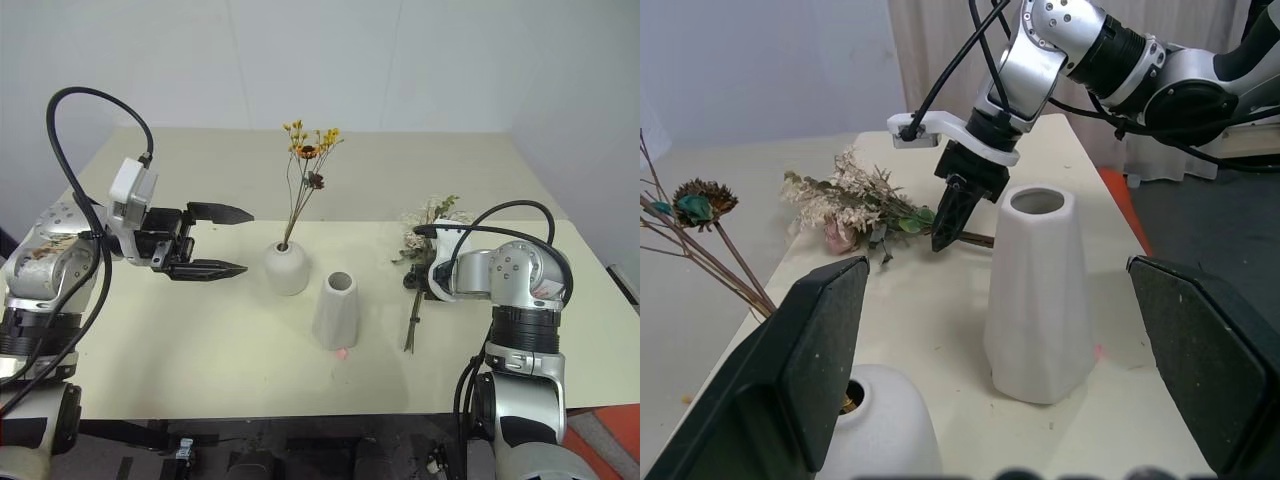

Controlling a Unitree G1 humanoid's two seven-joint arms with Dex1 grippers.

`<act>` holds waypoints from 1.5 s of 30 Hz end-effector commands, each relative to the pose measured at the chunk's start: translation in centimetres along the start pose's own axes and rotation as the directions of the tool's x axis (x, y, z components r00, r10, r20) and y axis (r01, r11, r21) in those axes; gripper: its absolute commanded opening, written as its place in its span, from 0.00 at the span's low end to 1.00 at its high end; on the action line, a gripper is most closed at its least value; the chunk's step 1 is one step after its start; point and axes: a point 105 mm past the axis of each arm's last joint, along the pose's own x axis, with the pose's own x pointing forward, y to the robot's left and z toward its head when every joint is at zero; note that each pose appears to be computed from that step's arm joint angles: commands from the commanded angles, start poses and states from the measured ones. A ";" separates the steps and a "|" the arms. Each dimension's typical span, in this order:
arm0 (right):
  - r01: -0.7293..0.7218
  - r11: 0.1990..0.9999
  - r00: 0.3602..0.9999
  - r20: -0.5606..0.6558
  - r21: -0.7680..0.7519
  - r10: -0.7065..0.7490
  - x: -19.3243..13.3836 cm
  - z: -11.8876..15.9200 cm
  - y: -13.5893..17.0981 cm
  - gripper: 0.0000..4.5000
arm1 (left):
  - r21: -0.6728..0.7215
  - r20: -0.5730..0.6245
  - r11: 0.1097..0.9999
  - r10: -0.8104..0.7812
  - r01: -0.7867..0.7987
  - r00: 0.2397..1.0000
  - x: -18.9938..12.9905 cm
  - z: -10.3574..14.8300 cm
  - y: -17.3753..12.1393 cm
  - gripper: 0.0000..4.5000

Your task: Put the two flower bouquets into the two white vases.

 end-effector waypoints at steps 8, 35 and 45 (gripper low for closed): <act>-0.019 0.996 0.988 0.151 -0.085 0.031 -3.2 0.7 -0.8 0.04 | 0.042 0.002 0.999 0.016 -0.016 1.000 -0.1 0.5 0.0 1.00; -0.330 0.749 0.209 0.730 -0.574 0.651 -16.9 4.4 13.3 0.04 | -0.028 0.024 0.999 0.022 -0.021 0.999 0.2 0.3 1.8 1.00; -0.343 0.709 0.155 0.708 -0.616 0.689 -17.5 4.1 13.9 0.04 | -0.019 0.048 1.000 -0.011 0.012 0.999 0.0 1.2 2.0 1.00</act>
